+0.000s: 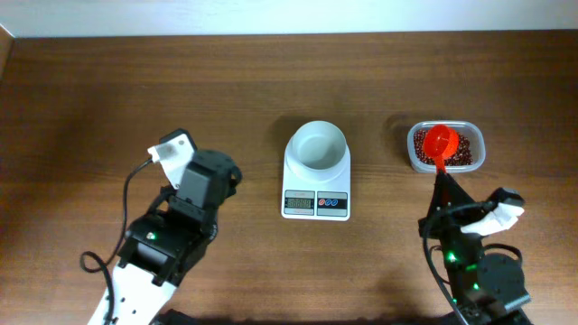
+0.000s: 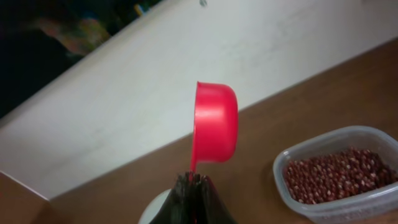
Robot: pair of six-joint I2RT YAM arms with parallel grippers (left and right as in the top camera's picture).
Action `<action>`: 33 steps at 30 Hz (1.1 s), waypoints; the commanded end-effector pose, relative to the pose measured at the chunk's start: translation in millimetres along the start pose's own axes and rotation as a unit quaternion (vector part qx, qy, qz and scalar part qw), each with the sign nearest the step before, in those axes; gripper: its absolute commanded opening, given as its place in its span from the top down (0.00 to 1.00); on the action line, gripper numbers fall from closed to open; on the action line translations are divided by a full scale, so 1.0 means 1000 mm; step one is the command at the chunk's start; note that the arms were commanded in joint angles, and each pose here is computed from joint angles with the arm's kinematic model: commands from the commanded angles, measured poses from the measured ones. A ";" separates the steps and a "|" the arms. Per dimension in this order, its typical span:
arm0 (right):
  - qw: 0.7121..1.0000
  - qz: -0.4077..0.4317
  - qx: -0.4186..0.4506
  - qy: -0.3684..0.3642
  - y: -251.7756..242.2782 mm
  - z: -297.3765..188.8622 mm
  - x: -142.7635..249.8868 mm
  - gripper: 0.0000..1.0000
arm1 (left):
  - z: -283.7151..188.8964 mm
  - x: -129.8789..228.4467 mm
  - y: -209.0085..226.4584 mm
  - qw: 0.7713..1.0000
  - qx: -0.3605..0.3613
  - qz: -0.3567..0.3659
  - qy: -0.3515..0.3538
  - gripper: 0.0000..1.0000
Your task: Scoop and weigh 50g on scale
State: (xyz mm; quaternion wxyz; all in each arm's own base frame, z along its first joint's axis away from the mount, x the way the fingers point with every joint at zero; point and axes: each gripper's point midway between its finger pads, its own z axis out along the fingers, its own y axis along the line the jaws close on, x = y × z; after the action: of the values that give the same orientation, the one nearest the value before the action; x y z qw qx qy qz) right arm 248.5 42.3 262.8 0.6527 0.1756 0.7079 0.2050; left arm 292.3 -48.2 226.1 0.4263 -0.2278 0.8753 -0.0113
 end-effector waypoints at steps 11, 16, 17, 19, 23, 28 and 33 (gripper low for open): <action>1.000 -0.010 -0.018 -0.012 0.021 0.001 -0.028 0.96 | -0.102 0.065 -0.056 0.763 0.371 0.513 0.127 0.01; 0.998 -0.030 -0.044 0.012 0.033 -0.003 -0.026 0.96 | -0.097 0.066 -0.048 0.769 0.350 0.518 0.136 0.01; 0.998 -0.031 -0.049 0.017 0.034 -0.003 -0.024 0.96 | -0.096 0.065 -0.047 0.770 0.346 0.519 0.135 0.01; 0.998 -0.032 -0.050 0.022 0.034 -0.003 -0.022 0.96 | -0.095 0.063 -0.045 0.773 0.339 0.520 0.135 0.01; 0.991 -0.072 -0.093 0.062 0.048 -0.008 -0.007 0.96 | -0.089 0.055 -0.041 0.787 0.327 0.507 0.130 0.01; 0.978 -0.100 -0.034 0.179 0.027 -0.031 0.015 0.96 | -0.088 0.053 -0.039 0.789 0.323 0.506 0.129 0.01; 0.971 -0.105 -0.024 0.214 0.029 -0.063 -0.003 0.96 | -0.088 0.053 -0.039 0.789 0.324 0.506 0.130 0.01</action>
State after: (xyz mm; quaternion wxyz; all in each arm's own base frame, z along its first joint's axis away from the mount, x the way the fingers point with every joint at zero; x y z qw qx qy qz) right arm 192.7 62.4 265.9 0.4961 0.0437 0.8492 0.1756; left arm 212.1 -119.9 243.9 0.2920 0.3966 0.8638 -0.1066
